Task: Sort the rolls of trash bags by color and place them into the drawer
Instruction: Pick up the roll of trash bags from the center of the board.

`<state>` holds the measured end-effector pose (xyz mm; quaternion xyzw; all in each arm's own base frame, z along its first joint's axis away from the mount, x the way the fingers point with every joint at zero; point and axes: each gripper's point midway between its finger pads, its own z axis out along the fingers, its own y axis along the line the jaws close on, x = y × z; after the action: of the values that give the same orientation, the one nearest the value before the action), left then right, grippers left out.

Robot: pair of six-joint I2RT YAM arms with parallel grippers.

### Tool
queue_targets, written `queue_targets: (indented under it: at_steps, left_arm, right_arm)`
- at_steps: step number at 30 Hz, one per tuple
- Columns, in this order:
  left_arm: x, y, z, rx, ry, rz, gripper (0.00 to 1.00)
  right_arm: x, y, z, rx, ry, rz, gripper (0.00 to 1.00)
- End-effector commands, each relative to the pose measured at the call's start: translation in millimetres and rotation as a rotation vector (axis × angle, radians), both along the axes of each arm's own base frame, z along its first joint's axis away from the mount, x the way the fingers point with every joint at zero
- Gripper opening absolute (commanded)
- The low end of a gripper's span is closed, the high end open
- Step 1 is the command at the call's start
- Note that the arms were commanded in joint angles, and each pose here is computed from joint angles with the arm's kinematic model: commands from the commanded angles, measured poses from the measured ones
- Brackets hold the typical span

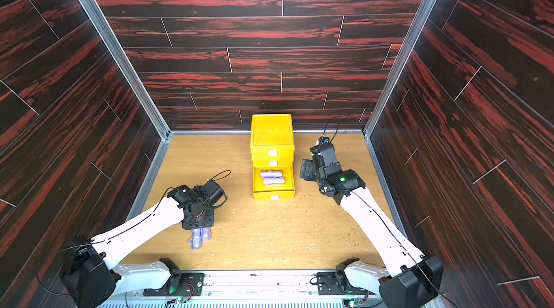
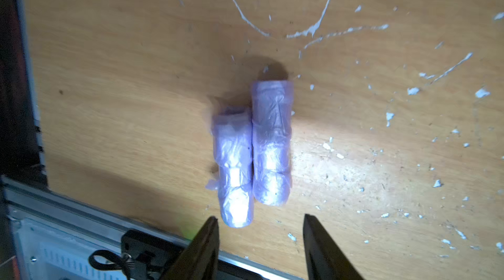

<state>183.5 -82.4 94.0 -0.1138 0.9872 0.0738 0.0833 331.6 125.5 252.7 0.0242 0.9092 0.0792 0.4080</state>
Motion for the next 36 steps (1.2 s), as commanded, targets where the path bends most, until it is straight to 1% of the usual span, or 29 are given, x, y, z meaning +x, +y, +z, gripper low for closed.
queue_targets:
  at_steps: [1,4,8,10,13,17,23,27,36]
  left_arm:
    - [-7,-10,-14,-0.084,0.004,0.046,0.50]
    - [-6,-11,-28,-0.088,0.020,0.055,0.49]
    - [2,-20,-34,-0.115,0.021,0.030,0.48]
    - [5,-22,-36,-0.134,0.009,0.040,0.46]
    - [8,-16,-41,-0.134,0.014,0.069,0.46]
    - [10,-10,-44,-0.110,0.035,0.081,0.48]
    - [10,-3,-52,-0.073,0.068,0.083,0.56]
    - [10,1,-54,-0.072,0.079,0.094,0.61]
    - [16,-4,-59,-0.114,0.101,0.082,0.63]
  right_arm:
    - [0,3,2,0.038,-0.014,0.010,0.76]
    - [1,4,-3,0.033,-0.001,0.014,0.75]
    - [0,5,-7,0.031,0.010,0.016,0.75]
    - [0,5,-9,0.030,0.013,0.019,0.75]
    - [1,5,-11,0.025,0.017,0.018,0.75]
    - [1,5,-13,0.021,0.023,0.016,0.75]
    - [2,4,-16,0.013,0.031,0.014,0.75]
    - [1,3,-17,0.007,0.032,0.009,0.75]
    - [2,4,-18,0.009,0.036,0.012,0.75]
